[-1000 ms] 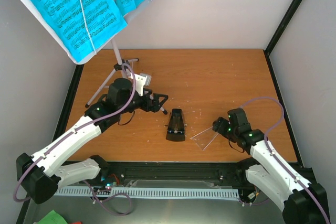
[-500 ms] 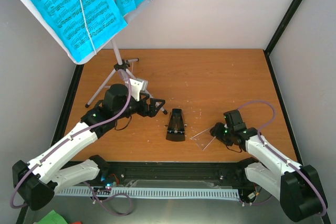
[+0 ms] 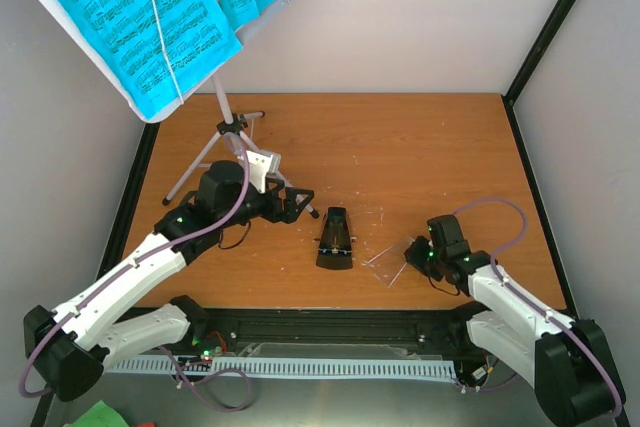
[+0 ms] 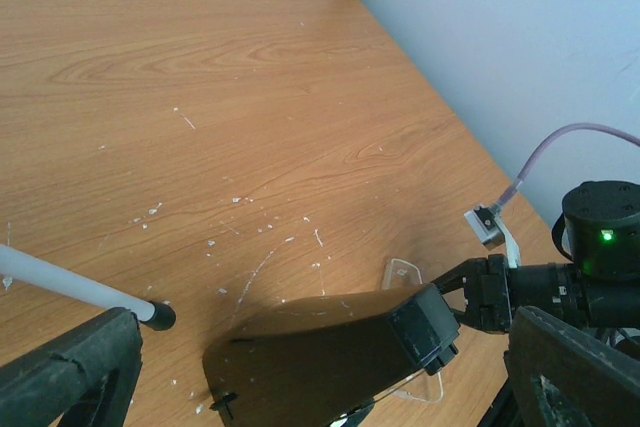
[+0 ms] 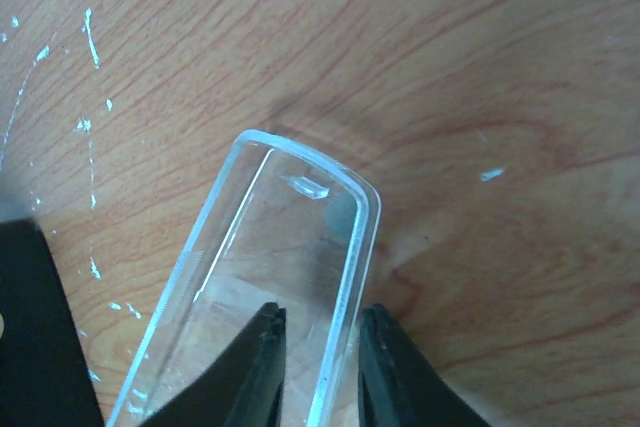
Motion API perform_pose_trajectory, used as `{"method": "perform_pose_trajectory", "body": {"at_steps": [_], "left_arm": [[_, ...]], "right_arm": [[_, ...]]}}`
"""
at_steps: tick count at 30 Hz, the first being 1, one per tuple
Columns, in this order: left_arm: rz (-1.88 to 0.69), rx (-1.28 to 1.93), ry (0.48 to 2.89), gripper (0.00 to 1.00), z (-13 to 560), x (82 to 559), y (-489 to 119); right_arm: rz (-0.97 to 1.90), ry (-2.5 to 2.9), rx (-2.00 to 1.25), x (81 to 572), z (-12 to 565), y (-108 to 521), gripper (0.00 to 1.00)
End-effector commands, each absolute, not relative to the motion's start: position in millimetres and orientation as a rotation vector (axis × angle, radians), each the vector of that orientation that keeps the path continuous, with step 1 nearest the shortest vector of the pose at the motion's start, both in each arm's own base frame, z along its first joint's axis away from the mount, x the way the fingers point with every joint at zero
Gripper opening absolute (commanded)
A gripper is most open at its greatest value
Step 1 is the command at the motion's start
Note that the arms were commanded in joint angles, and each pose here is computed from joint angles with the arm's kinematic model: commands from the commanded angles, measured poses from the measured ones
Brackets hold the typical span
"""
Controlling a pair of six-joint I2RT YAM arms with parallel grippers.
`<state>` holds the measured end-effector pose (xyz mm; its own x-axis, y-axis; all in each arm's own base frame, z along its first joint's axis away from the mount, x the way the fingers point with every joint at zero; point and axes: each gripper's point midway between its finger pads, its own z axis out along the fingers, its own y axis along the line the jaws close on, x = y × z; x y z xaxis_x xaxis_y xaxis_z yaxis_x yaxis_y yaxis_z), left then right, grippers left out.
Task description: Pack up the instrument practice props
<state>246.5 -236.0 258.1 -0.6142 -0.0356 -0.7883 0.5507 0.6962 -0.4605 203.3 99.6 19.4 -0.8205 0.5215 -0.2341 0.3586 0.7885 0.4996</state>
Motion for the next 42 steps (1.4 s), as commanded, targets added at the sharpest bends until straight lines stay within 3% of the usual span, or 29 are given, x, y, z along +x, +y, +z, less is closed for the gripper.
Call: {"method": "perform_pose_trajectory", "body": {"at_steps": [1,8,14,15,21,32,42], "left_arm": [[-0.901,0.357,2.052,0.99,268.6,246.1,-230.4],[-0.885,0.347,2.047,0.99,275.0,246.9,-227.5],[-0.891,0.325,2.023,1.00,285.7,245.2,-223.8],[-0.894,0.322,2.021,1.00,286.2,244.6,-223.4],[-0.931,0.330,2.018,0.99,288.9,239.0,-225.0],[-0.958,0.324,2.010,0.99,293.5,236.9,-226.4],[-0.960,0.329,2.015,0.99,290.7,235.1,-226.2]], "right_arm": [[0.621,2.562,0.741,203.3,19.5,92.9,0.20],[0.628,2.518,0.737,205.2,29.5,90.4,0.03],[0.650,2.495,0.719,203.4,32.9,90.9,0.03],[0.649,2.499,0.718,202.1,31.8,90.7,0.04],[0.663,2.533,0.633,201.9,32.1,97.0,0.37],[0.666,2.650,0.580,200.9,19.1,107.5,0.39],[0.475,2.735,0.540,194.4,5.9,92.2,0.26]]}}
